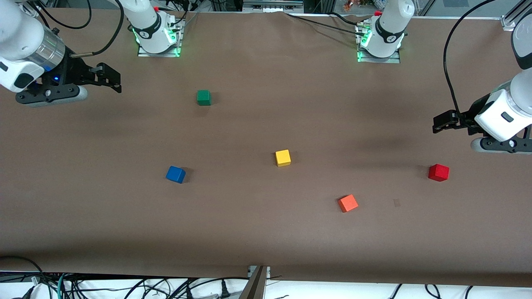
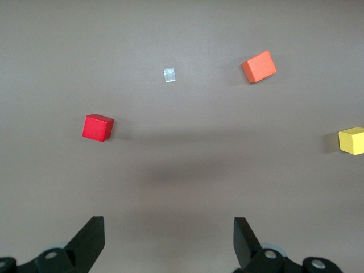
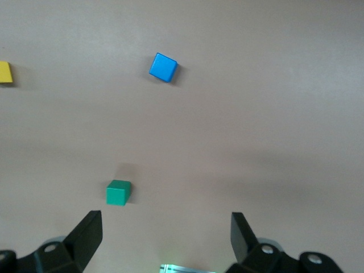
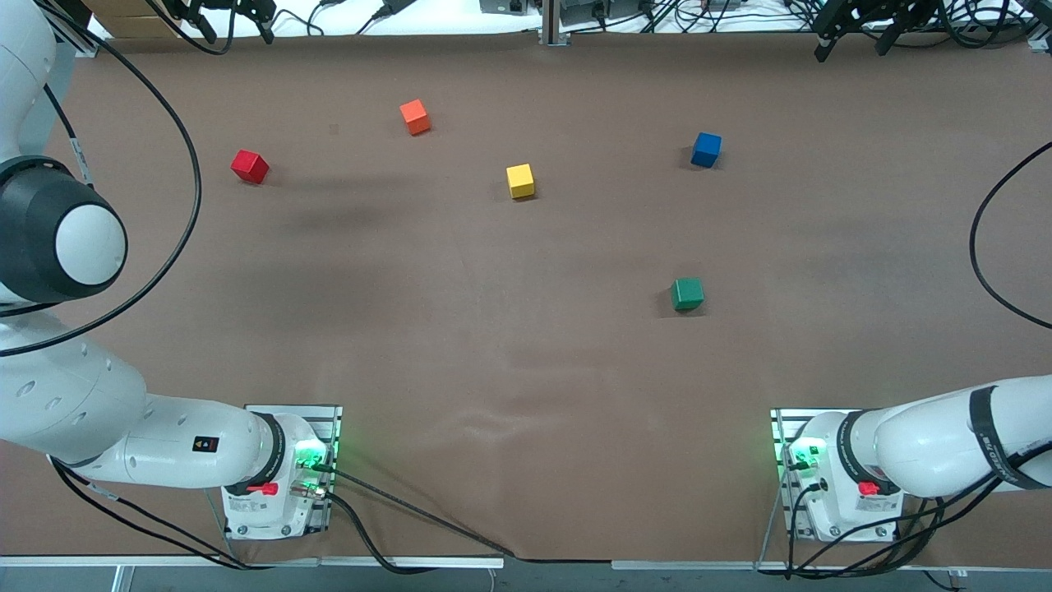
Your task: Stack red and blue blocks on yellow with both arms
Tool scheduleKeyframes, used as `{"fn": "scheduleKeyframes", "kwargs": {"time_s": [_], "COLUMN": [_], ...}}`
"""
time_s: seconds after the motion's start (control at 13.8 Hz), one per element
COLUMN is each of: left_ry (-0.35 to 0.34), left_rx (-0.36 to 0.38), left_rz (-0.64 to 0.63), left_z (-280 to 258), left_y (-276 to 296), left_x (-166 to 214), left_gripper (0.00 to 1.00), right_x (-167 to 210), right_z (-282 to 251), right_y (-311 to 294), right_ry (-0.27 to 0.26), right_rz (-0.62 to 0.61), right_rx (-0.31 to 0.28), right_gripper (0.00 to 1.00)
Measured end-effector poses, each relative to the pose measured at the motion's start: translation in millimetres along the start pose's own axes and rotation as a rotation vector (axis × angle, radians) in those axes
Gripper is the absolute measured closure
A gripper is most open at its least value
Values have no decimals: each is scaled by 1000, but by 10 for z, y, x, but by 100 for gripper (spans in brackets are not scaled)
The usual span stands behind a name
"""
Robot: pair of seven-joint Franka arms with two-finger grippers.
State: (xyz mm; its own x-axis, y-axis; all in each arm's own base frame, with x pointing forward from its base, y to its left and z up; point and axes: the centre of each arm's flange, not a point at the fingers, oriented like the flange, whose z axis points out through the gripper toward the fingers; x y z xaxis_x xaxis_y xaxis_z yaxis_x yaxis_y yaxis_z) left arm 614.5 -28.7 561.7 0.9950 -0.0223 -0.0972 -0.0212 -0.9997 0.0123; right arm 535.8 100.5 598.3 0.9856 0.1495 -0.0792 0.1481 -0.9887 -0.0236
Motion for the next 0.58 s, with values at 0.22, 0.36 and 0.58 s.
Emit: {"fn": "scheduleKeyframes", "kwargs": {"time_s": [0.22,0.36,0.58], "left_ry": [0,-1,-24], "left_rx": [0,0,1], "left_rz": [0,0,-6], "left_z": [0,4,154], "left_y": [0,-2,-32], "left_x": [0,2,77], "left_gripper": [0,0,0], "right_x": [-1,0,1], "right_z": [2,2,-15], "right_y": [-16,-6,11], "right_ry": [0,0,5], "right_rz": [-15,-18,-18], "right_rx": [-10,-23,-39], "right_gripper": [0,0,0]}}
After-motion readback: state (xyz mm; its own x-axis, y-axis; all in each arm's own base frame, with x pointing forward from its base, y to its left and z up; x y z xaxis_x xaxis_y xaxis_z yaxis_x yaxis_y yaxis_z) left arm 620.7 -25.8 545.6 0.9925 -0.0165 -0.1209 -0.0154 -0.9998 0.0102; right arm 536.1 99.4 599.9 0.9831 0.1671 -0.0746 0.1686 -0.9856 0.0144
